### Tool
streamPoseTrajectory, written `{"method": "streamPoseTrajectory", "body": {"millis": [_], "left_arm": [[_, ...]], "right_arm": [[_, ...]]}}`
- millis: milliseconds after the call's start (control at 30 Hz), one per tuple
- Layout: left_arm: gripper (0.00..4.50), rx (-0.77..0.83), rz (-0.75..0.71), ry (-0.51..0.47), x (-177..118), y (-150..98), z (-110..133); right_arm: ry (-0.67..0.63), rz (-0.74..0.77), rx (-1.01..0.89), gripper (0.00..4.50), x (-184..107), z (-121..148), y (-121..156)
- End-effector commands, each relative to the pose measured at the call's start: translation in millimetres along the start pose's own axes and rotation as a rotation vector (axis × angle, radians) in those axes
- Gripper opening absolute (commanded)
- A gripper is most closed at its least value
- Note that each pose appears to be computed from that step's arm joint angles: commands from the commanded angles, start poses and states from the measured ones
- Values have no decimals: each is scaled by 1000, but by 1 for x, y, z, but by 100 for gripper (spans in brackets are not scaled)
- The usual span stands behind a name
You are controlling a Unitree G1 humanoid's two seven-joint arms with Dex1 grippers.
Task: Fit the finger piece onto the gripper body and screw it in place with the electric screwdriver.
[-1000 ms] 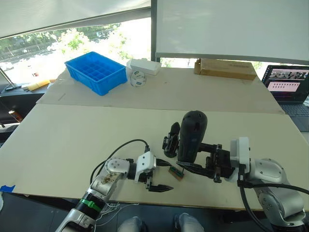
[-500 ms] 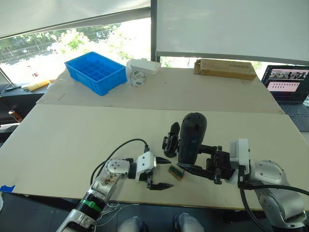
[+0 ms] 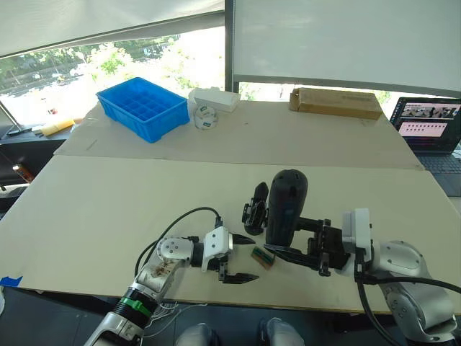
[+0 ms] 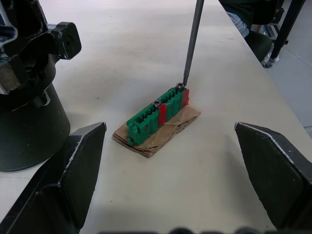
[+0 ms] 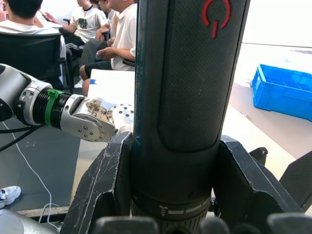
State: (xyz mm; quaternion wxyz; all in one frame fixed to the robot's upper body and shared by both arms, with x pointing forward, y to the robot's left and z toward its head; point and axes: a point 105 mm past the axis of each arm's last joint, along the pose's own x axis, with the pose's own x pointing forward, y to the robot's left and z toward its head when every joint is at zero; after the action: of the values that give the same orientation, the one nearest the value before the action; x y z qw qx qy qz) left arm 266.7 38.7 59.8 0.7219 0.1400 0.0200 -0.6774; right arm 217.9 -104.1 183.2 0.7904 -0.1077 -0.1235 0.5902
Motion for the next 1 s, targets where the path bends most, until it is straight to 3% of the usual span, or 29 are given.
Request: {"method": "streamPoseTrajectory", "body": {"millis": [33,1000], "left_arm": [[450,-43,-8,36,-1,-8,-14],[450,-55,-2,43,-1,-8,-21]], "right_arm": [[-46,19,-80,190,2,17,4],[-80,9,-87,190,6,26,3]]}}
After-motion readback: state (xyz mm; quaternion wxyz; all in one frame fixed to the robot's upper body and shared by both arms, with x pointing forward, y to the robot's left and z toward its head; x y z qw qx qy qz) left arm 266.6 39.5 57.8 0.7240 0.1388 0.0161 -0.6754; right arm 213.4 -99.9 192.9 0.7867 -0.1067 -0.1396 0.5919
